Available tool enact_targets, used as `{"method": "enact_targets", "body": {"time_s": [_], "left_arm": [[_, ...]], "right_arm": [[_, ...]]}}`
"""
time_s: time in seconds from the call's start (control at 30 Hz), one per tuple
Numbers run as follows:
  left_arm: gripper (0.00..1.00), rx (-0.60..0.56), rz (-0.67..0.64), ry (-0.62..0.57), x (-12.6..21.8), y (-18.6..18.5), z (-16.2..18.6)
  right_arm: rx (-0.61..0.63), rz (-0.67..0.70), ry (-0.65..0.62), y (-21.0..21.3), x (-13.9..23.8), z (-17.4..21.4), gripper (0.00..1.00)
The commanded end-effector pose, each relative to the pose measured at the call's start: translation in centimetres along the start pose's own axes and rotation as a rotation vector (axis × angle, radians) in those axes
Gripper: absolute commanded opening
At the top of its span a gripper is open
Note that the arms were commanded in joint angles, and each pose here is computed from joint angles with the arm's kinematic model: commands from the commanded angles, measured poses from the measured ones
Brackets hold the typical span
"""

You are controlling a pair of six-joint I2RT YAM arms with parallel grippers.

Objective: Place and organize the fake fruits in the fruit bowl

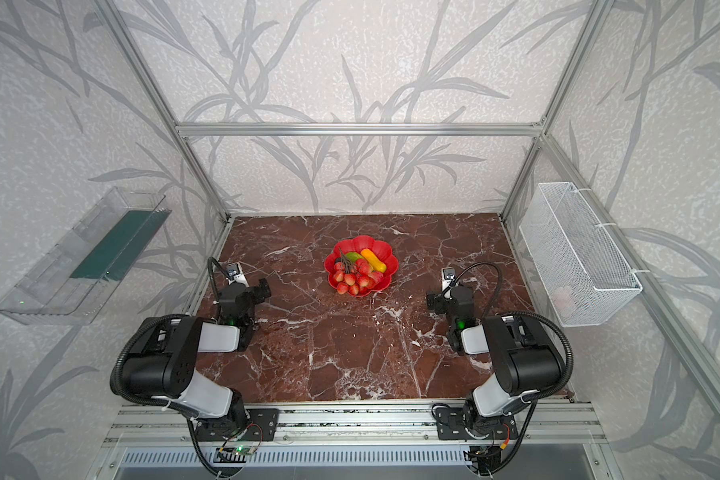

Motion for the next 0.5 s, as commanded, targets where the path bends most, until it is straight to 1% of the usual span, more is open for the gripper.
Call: {"method": "enact_targets", "body": {"time_s": [0.0, 0.03, 0.1, 0.17, 0.23, 0.3, 0.33, 0.37, 0.4, 0.43, 0.47], "left_arm": [[0.99, -0.015, 0.043, -0.033, 0.2, -0.4, -0.3], [0.99, -0.012, 0.013, -0.021, -0.3, -0.2, -0.5], [0.99, -0.012, 0.020, 0.000, -0.3, -0.2, -0.4], [0.99, -0.015, 0.015, -0.019, -0.2, -0.2, -0.3], [0.99, -0.015, 0.019, -0.011, -0.2, -0.2, -0.3], [0.99, -0.014, 0.017, -0.020, -0.2, -0.2, -0.4], [0.99, -0.016, 0.016, -0.016, -0.2, -0.2, -0.4], [0.99, -0.016, 0.017, -0.017, -0.2, -0.2, -0.3], [0.99, -0.014, 0.017, -0.019, -0.2, -0.2, -0.4], [0.99, -0.015, 0.017, -0.016, -0.2, -0.2, -0.3], [0.99, -0.016, 0.016, -0.016, -0.2, -0.2, -0.3]], "right_arm": [[0.001, -0.041, -0.103, 0.6, 0.0, -2.2, 0.99], [0.008, -0.050, -0.121, 0.7, -0.2, -2.3, 0.99], [0.008, -0.046, -0.093, 0.8, -0.2, -2.2, 0.99], [0.010, -0.046, -0.103, 0.8, -0.4, -2.3, 0.99], [-0.013, -0.002, -0.110, 0.3, -0.2, -2.2, 0.99], [-0.067, 0.095, -0.164, -1.0, 0.3, -2.1, 0.99], [-0.071, 0.089, -0.173, -1.1, 0.5, -2.2, 0.99], [-0.045, 0.030, -0.161, -0.5, 0.5, -2.0, 0.99], [0.018, -0.085, -0.143, 0.9, 0.3, -1.9, 0.99], [0.061, -0.121, -0.118, 1.8, 0.1, -1.9, 0.99], [0.053, -0.037, -0.106, 1.5, -0.1, -2.1, 0.99]]}}
Point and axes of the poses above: each gripper's point midway between its finger pads, its own x axis back along the fingers, its own y axis along the line the jaws close on, z = x × y, the point moved 7 cm from there along x, back along the fingers, and after that the axes turned 14 degrees about -x, right-handed, at the moved point
